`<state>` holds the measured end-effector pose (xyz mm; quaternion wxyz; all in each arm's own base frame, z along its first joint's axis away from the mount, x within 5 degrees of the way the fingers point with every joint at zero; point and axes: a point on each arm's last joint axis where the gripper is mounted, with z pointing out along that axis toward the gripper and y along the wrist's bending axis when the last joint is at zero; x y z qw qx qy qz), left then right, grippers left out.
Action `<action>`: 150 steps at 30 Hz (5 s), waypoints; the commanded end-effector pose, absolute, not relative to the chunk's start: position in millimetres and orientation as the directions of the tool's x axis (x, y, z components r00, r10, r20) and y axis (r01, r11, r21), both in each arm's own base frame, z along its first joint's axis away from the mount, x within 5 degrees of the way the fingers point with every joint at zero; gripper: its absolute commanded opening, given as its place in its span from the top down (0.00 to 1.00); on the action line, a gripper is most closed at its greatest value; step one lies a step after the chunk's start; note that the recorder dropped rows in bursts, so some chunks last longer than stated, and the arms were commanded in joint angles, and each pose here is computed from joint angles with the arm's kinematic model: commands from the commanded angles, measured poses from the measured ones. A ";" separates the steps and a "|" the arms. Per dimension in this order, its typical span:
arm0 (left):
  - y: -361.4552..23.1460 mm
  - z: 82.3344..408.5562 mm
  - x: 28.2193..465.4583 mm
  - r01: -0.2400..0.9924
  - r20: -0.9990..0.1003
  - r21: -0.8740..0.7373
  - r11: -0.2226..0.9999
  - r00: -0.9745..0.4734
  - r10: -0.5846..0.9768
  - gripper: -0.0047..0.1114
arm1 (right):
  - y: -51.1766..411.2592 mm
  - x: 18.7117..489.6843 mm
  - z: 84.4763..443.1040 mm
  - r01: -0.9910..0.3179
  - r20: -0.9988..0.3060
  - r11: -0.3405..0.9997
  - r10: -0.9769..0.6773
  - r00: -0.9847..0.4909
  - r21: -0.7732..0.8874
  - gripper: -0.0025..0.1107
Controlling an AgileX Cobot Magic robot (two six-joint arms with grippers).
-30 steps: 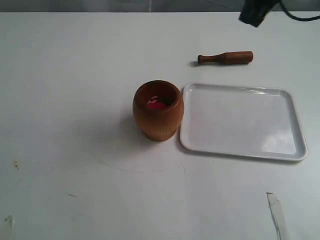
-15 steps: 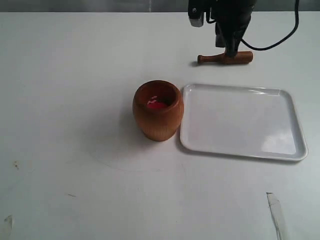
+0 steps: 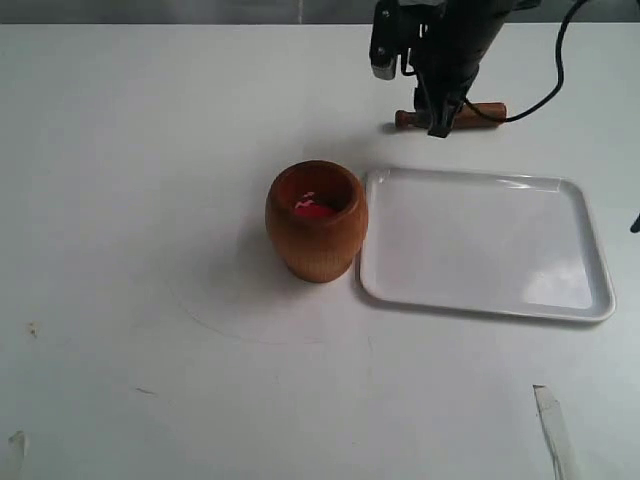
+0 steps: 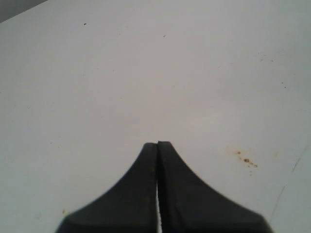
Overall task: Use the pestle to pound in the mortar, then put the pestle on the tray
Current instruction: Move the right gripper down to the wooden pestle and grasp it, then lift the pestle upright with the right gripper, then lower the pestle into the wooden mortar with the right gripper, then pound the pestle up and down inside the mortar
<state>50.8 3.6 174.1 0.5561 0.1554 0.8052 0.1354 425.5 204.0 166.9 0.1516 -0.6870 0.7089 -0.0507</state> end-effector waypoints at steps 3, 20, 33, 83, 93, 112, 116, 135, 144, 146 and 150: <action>2.9 174.2 50.9 0.103 -0.861 0.378 0.920 -0.328 0.390 0.96 | 186.9 439.2 160.3 -0.946 -0.151 0.096 -0.987 -0.050 -0.311 0.53; 2.9 174.2 50.9 0.103 -0.861 0.378 0.920 -0.328 0.390 0.96 | 192.9 448.1 126.7 -0.942 -0.158 0.068 -0.987 -0.016 -0.327 0.55; 2.9 174.2 50.9 0.103 -0.861 0.378 0.920 -0.328 0.390 0.96 | 204.5 462.7 159.1 -0.840 -0.405 0.289 -0.910 -0.092 -0.459 0.98; 2.9 174.2 50.9 0.103 -0.861 0.378 0.920 -0.328 0.390 0.96 | 156.9 316.8 354.7 -0.711 -0.960 0.703 0.207 0.188 0.013 0.98; 2.9 174.2 50.9 0.103 -0.861 0.378 0.920 -0.328 0.390 0.96 | 173.3 261.7 288.4 -0.933 -0.985 0.360 0.160 0.071 -0.009 0.98; 2.9 174.2 50.9 0.103 -0.861 0.378 0.920 -0.328 0.390 0.96 | 209.6 232.4 170.4 -0.949 -0.996 0.301 0.016 -0.092 0.093 0.98; 2.9 174.2 50.9 0.103 -0.861 0.378 0.920 -0.328 0.390 0.96 | 211.0 234.9 145.9 -0.944 -0.990 0.306 -0.032 -0.135 0.119 0.98; 2.9 174.2 50.9 0.103 -0.861 0.378 0.920 -0.328 0.390 0.96 | 199.7 216.5 239.5 -0.947 -0.983 0.308 0.127 0.133 -0.089 0.98; 2.9 174.2 50.9 0.103 -0.861 0.378 0.920 -0.328 0.390 0.96 | 209.8 226.3 177.6 -0.967 -0.999 0.254 -0.019 -0.040 0.033 0.98; 2.9 174.2 50.9 0.103 -0.861 0.378 0.920 -0.328 0.390 0.96 | 211.1 228.4 161.8 -0.965 -0.996 0.255 -0.047 -0.080 0.065 0.98; 2.9 174.2 50.9 0.103 -0.861 0.378 0.920 -0.328 0.390 0.96 | 212.3 230.4 131.0 -0.958 -0.982 0.259 -0.101 -0.157 0.126 0.98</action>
